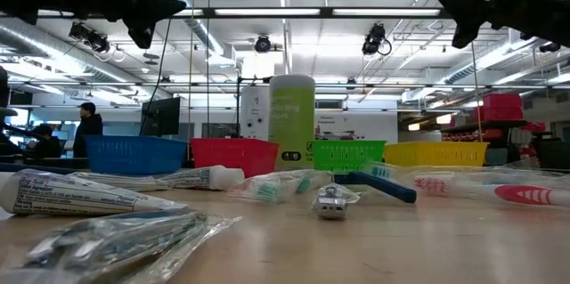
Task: Pick & Place Travel size toiletries
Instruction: Put the white toothpaste into the blue basket
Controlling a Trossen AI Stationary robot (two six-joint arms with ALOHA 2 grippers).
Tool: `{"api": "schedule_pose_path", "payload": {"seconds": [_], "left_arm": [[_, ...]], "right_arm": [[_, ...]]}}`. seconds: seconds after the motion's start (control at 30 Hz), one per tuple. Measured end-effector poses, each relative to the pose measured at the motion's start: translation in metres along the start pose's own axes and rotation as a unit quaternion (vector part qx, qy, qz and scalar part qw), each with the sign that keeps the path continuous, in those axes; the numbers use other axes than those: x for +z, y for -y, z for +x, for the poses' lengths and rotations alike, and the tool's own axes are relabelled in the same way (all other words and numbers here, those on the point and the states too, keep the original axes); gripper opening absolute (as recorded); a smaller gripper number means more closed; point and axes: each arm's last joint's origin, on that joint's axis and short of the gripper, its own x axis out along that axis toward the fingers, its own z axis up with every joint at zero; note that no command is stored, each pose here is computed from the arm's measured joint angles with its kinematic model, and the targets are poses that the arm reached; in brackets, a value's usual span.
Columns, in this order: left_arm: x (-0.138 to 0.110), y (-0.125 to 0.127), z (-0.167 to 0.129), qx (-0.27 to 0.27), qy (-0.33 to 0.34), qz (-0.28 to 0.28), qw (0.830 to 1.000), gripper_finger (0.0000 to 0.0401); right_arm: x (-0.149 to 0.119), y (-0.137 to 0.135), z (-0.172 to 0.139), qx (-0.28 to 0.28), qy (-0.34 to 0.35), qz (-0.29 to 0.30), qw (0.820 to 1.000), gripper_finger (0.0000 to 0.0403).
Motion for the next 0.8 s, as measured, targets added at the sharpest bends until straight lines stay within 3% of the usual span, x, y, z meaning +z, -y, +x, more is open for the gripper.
{"api": "schedule_pose_path", "payload": {"seconds": [0.17, 0.4, 0.57, 0.8], "left_arm": [[0.017, 0.004, 0.008, 0.023, -0.064, -0.017, 0.998, 0.0139], [0.027, 0.005, 0.013, 0.095, -0.155, -0.024, 0.983, 0.0139], [0.016, 0.002, 0.015, 0.122, -0.207, -0.054, 0.969, 0.0139], [-0.006, -0.003, 0.014, 0.169, -0.307, -0.116, 0.929, 0.0139]], "right_arm": [[-0.001, -0.004, 0.026, 0.01, -0.041, 0.005, 0.999, 0.0192], [-0.014, -0.007, 0.064, 0.01, -0.115, 0.007, 0.993, 0.0201], [-0.035, -0.006, 0.086, 0.0, -0.184, 0.014, 0.983, 0.0214], [-0.065, -0.003, 0.1, -0.012, -0.246, 0.012, 0.969, 0.022]]}}
